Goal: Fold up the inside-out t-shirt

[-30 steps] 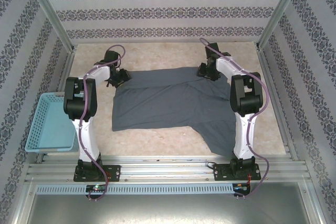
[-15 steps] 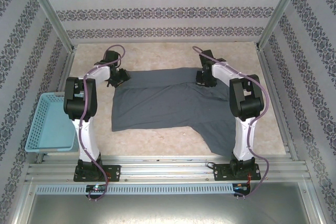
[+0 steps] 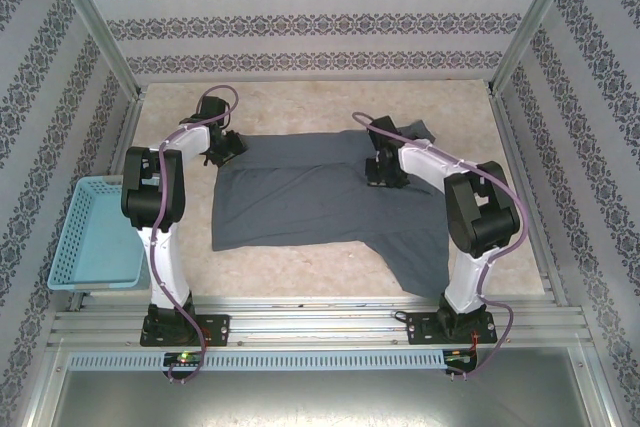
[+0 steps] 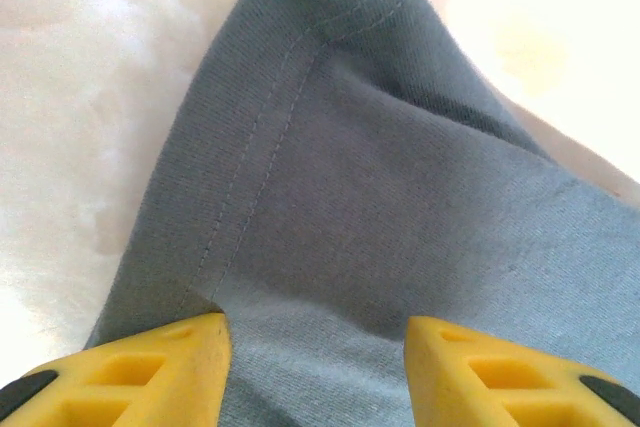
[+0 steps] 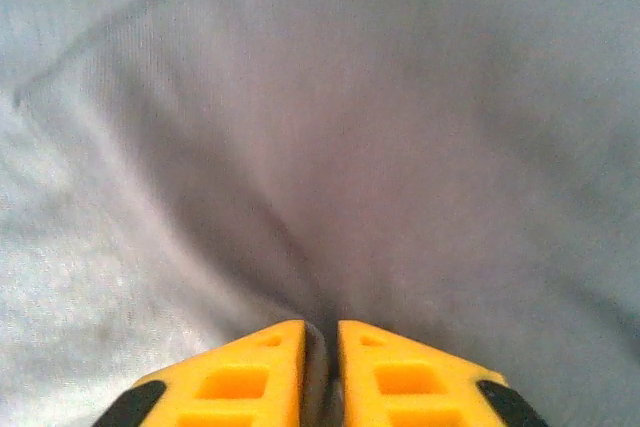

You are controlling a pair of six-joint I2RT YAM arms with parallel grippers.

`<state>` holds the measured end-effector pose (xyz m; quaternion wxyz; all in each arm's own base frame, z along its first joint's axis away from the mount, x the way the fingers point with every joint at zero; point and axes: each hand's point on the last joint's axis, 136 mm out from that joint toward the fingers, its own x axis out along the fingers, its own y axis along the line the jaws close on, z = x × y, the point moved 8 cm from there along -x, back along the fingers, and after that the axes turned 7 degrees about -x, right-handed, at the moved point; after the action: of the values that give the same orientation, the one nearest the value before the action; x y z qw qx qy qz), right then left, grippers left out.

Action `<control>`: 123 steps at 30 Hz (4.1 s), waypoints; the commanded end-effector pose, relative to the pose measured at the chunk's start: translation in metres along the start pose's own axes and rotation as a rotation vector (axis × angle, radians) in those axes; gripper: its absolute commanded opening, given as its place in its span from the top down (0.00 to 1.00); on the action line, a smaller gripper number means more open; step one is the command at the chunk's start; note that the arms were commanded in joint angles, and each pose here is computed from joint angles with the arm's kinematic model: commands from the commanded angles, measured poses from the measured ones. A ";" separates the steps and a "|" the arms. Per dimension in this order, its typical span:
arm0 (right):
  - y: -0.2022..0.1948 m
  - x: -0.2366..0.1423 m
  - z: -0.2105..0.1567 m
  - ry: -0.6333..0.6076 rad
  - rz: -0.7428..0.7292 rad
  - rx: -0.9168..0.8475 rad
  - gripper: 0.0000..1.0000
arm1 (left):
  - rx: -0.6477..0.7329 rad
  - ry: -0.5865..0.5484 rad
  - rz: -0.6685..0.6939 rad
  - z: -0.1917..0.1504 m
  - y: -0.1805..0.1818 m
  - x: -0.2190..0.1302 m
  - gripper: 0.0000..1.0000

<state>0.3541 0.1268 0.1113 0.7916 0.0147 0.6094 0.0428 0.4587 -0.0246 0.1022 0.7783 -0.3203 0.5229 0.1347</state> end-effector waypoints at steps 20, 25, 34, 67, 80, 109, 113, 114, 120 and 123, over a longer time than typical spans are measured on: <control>-0.107 0.033 0.105 -0.021 -0.050 0.348 0.59 | -0.031 -0.035 0.122 0.022 0.011 0.019 0.49; -0.116 0.042 0.136 -0.039 -0.039 0.372 0.59 | -0.046 -0.069 0.103 0.037 0.005 0.020 0.49; -0.132 0.043 0.189 -0.096 0.036 0.413 0.59 | -0.049 -0.094 0.018 0.078 -0.022 0.023 0.49; -0.011 -0.064 -0.095 -0.055 -0.012 0.058 0.47 | -0.067 -0.084 0.334 -0.106 0.113 -0.089 0.35; -0.021 -0.024 -0.160 0.071 -0.021 0.187 0.45 | -0.076 -0.001 0.327 -0.122 0.123 -0.061 0.59; -0.048 -0.057 -0.196 0.081 -0.135 0.354 0.51 | -0.023 -0.046 0.206 -0.116 0.092 -0.081 0.94; -0.043 -0.060 -0.200 0.077 -0.104 0.414 0.50 | -0.019 -0.050 0.205 -0.116 0.092 -0.081 0.94; -0.042 -0.057 -0.201 0.088 -0.103 0.416 0.50 | -0.020 -0.053 0.205 -0.116 0.092 -0.082 0.94; -0.019 -0.037 -0.207 0.171 -0.093 0.357 0.48 | -0.014 -0.060 0.205 -0.115 0.091 -0.083 0.94; -0.008 -0.035 -0.212 0.173 -0.120 0.336 0.47 | -0.010 -0.062 0.214 -0.115 0.092 -0.083 0.94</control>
<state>0.1425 0.1016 0.0904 0.7246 0.0952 0.6764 -0.0916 0.2856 -0.0162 0.1052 0.7582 -0.2691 0.5449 0.2361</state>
